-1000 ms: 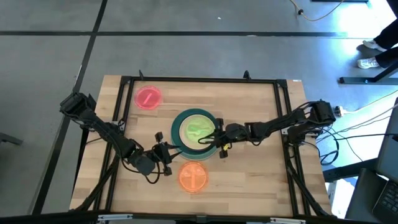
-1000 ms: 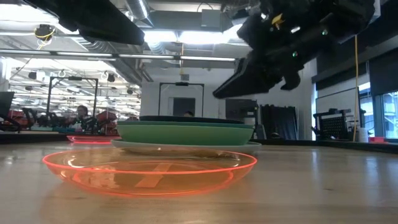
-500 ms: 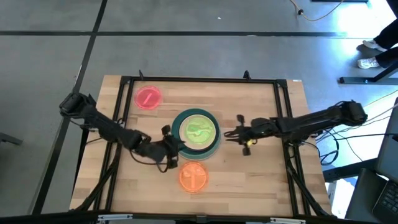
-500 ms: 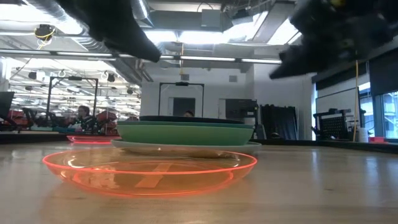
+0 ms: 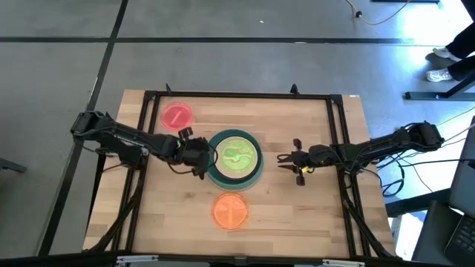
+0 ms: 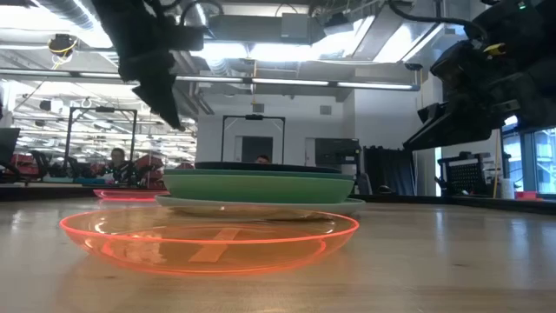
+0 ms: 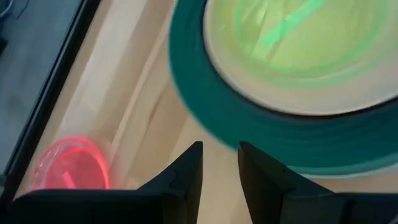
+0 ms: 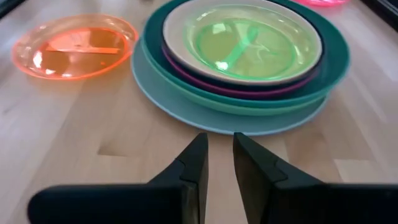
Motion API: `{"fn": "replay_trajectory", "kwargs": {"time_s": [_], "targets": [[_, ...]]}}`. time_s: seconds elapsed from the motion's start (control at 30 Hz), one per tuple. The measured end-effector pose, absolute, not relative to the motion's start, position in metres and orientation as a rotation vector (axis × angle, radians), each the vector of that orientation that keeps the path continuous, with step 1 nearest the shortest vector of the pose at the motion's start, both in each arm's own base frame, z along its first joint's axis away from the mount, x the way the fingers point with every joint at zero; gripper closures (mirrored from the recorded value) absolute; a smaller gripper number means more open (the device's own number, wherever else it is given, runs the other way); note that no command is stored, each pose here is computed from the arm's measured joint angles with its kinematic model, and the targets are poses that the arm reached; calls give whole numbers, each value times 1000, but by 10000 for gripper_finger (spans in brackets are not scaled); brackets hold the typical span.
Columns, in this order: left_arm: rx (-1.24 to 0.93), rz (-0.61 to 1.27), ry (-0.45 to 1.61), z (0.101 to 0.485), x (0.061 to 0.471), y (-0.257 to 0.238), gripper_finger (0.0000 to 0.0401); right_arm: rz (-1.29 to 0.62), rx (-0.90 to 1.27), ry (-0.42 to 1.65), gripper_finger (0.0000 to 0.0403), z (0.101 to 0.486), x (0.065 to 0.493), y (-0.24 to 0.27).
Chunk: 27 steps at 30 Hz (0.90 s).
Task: Stack plastic plates
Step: Stack the light pink plate on the light green plate
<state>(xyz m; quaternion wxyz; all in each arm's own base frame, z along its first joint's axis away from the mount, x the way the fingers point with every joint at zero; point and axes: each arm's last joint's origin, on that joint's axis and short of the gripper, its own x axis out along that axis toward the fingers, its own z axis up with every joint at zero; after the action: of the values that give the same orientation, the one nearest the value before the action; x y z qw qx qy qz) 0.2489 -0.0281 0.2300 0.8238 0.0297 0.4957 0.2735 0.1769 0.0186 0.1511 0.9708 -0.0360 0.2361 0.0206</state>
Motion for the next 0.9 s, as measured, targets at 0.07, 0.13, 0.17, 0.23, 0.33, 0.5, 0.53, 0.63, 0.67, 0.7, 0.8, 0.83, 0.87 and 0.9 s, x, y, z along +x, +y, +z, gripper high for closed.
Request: {"fn": "replay_trajectory", "kwargs": {"time_s": [0.07, 0.13, 0.17, 0.23, 0.33, 0.5, 0.53, 0.63, 0.67, 0.7, 0.8, 0.83, 0.87, 0.9], "targets": [[55, 606, 1066, 227, 248, -22, 307, 34, -77, 476, 336, 151, 177, 18], [20, 646, 1062, 227, 249, -13, 307, 33, -78, 473, 336, 151, 177, 18], [7, 665, 1067, 227, 248, -9, 307, 31, -79, 474, 336, 151, 177, 18], [-4, 698, 1091, 226, 247, 0, 307, 28, -80, 474, 336, 151, 177, 18], [-34, 744, 1147, 225, 242, 15, 299, 27, -78, 474, 336, 151, 177, 18], [-94, 816, 1223, 213, 232, 42, 254, 22, -59, 474, 336, 151, 177, 18], [-98, 817, 1249, 209, 228, 46, 243, 22, -58, 475, 336, 151, 177, 18], [-81, 833, 1305, 197, 219, 58, 218, 22, -58, 475, 336, 151, 177, 18], [-76, 853, 1314, 194, 217, 61, 212, 22, -59, 475, 336, 151, 177, 18], [-83, 869, 1320, 190, 214, 63, 208, 21, -59, 475, 336, 151, 177, 18], [-107, 888, 1327, 180, 208, 70, 203, -1, -68, 475, 336, 151, 177, 17], [-111, 886, 1331, 177, 206, 73, 203, -12, -71, 475, 336, 151, 177, 17], [-116, 882, 1335, 173, 204, 75, 202, -21, -73, 475, 336, 151, 177, 17], [-124, 877, 1339, 170, 202, 78, 202, -30, -76, 475, 336, 151, 177, 16]]}}
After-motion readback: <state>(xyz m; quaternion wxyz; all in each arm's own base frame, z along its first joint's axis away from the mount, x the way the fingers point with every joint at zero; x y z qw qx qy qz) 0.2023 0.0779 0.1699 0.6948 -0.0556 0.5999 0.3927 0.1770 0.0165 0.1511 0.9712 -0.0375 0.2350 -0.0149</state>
